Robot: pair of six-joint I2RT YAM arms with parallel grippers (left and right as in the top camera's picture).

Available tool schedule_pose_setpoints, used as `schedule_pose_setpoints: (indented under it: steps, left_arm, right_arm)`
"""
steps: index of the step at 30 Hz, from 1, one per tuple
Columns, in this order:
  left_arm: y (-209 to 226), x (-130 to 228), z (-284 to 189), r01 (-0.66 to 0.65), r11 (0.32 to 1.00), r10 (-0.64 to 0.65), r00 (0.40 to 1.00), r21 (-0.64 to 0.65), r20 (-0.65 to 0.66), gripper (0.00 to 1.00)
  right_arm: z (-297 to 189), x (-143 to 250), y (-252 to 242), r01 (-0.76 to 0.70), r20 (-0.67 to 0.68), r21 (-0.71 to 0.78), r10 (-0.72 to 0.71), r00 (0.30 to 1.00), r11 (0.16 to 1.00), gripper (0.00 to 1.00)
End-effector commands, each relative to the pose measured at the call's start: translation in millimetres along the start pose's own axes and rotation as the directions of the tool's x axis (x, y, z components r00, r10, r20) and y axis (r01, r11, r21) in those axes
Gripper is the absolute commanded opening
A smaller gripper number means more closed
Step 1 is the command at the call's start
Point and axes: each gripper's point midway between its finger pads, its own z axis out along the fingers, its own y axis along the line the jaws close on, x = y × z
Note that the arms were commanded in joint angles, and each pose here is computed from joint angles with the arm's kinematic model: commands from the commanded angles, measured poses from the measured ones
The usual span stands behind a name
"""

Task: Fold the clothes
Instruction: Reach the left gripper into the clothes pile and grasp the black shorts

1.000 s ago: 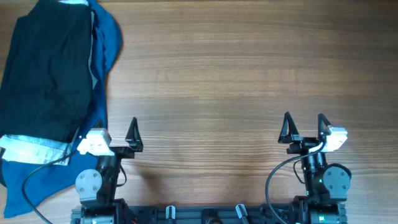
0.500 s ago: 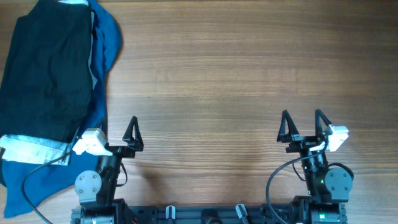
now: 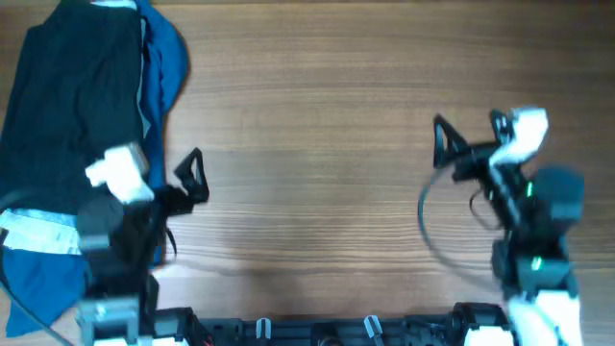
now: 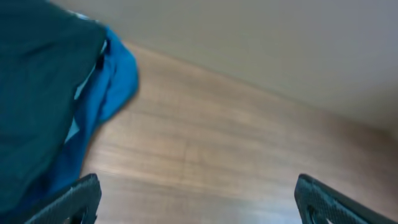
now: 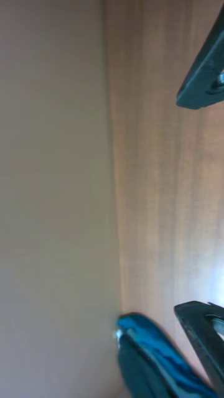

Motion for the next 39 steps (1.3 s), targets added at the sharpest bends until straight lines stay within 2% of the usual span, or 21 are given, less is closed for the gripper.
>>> schedule_pose_setpoints:
  steps: [1, 6, 9, 12, 15, 21, 26, 31, 34, 39]
  left_arm:
    - [-6.7, -33.5, 12.3, -0.040, 0.999, 0.036, 0.994, -0.036, -0.099, 1.00]
    - [-10.0, -55.0, 29.8, -0.078, 0.994, 0.053, 0.954, -0.075, -0.294, 1.00]
    - [-5.0, -61.9, 41.3, -0.069, 0.991, 0.010, 0.897, -0.119, -0.441, 1.00]
    - [3.9, -59.2, 61.6, -0.047, 0.986, -0.050, 0.831, -0.160, -0.553, 1.00]
    - [11.7, -50.2, 77.2, -0.047, 0.984, -0.064, 0.810, -0.173, -0.582, 1.00]
    - [68.3, -75.8, 118.0, -0.038, 0.959, -0.102, 0.877, -0.279, -0.469, 1.00]
    - [165.4, -80.6, 136.0, 0.034, 0.898, -0.224, 0.893, -0.438, -0.390, 1.00]
    - [253.3, -99.1, 142.8, 0.106, 0.840, -0.267, 0.934, -0.533, -0.236, 1.00]
    - [292.0, -97.6, 147.0, 0.136, 0.829, -0.280, 0.941, -0.542, -0.191, 1.00]
    - [339.5, -75.6, 164.1, 0.190, 0.825, -0.325, 0.930, -0.532, -0.171, 0.96]
  right_arm:
    - [26.2, -20.2, 6.6, 0.059, -0.128, -0.052, -0.065, 0.990, 0.997, 1.00]
    - [50.5, -15.3, -2.9, 0.038, -0.352, -0.035, -0.048, 0.935, 0.999, 1.00]
    - [62.7, -9.9, -7.2, 0.014, -0.452, -0.027, -0.024, 0.892, 1.000, 1.00]
    - [73.4, -15.8, -9.5, 0.017, -0.438, -0.029, -0.027, 0.898, 0.999, 1.00]
    - [74.3, -17.6, -9.4, -0.001, -0.432, -0.020, -0.007, 0.902, 1.000, 1.00]
    - [73.5, -13.5, -9.0, -0.044, -0.446, -0.003, 0.037, 0.894, 0.999, 1.00]
    - [73.6, -12.3, -9.2, -0.062, -0.448, 0.006, 0.058, 0.892, 0.998, 1.00]
    - [76.1, -6.4, -10.8, -0.100, -0.461, 0.027, 0.101, 0.882, 0.995, 1.00]
    - [79.3, -1.4, -12.6, -0.114, -0.473, 0.036, 0.118, 0.873, 0.993, 1.00]
    - [83.3, 5.3, -14.8, -0.119, -0.489, 0.042, 0.124, 0.863, 0.992, 1.00]
